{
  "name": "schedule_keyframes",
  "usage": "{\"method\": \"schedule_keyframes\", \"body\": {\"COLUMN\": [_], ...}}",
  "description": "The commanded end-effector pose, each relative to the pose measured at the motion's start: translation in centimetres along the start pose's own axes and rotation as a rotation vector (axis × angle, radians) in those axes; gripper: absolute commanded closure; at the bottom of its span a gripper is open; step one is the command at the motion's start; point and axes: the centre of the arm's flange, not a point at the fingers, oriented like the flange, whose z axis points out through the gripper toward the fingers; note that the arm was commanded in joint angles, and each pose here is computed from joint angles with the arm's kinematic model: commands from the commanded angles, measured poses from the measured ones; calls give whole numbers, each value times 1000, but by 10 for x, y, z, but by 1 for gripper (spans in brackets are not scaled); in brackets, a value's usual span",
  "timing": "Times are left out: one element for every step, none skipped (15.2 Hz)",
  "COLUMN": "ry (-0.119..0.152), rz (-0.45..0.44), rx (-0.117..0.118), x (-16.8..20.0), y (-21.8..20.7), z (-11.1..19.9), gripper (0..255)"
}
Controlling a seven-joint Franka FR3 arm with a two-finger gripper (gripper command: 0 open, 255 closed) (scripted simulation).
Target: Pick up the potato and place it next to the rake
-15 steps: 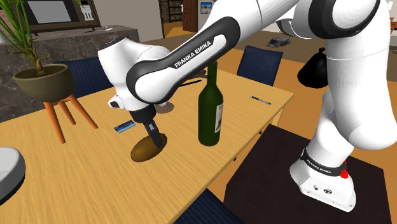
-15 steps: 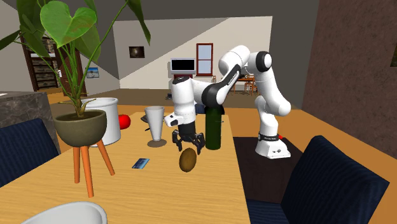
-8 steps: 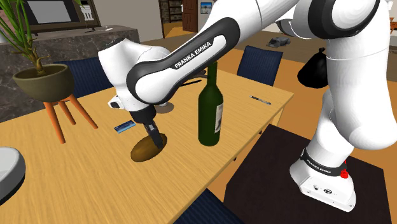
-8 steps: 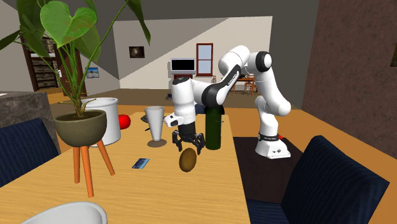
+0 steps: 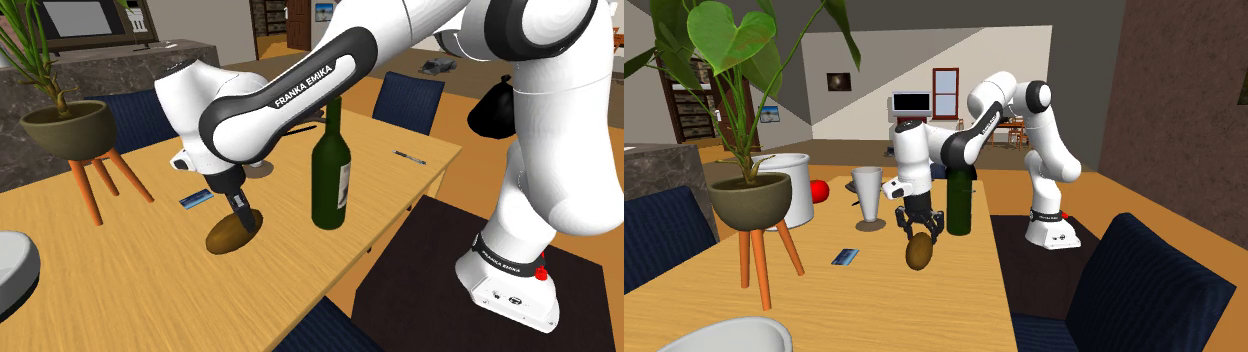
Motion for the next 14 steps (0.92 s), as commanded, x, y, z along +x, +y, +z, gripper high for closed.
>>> {"method": "schedule_keyframes", "body": {"ry": [0,0,0,0,0,0,0,0,0,0,0,0,0,0], "rz": [-1,-1,-1,-1,-1,-1,-1,-1,-1,-1,-1,-1,-1,-1], "rx": [0,0,0,1,0,0,0,0,0,0,0,0,0,0], "x": [0,1,0,-1,-2,-2,-3,-4,-5,-6,-7,-7,-8,-9], "y": [0,0,-1,-1,-1,-1,-1,-1,-1,-1,-2,-2,-2,-2], "z": [1,0,-5,-10,-15,-20,-26,-31,-36,-41,-46,-52,-57,-62], "gripper": [255,255,255,255,255,255,255,255,255,255,255,255,255,255]}}
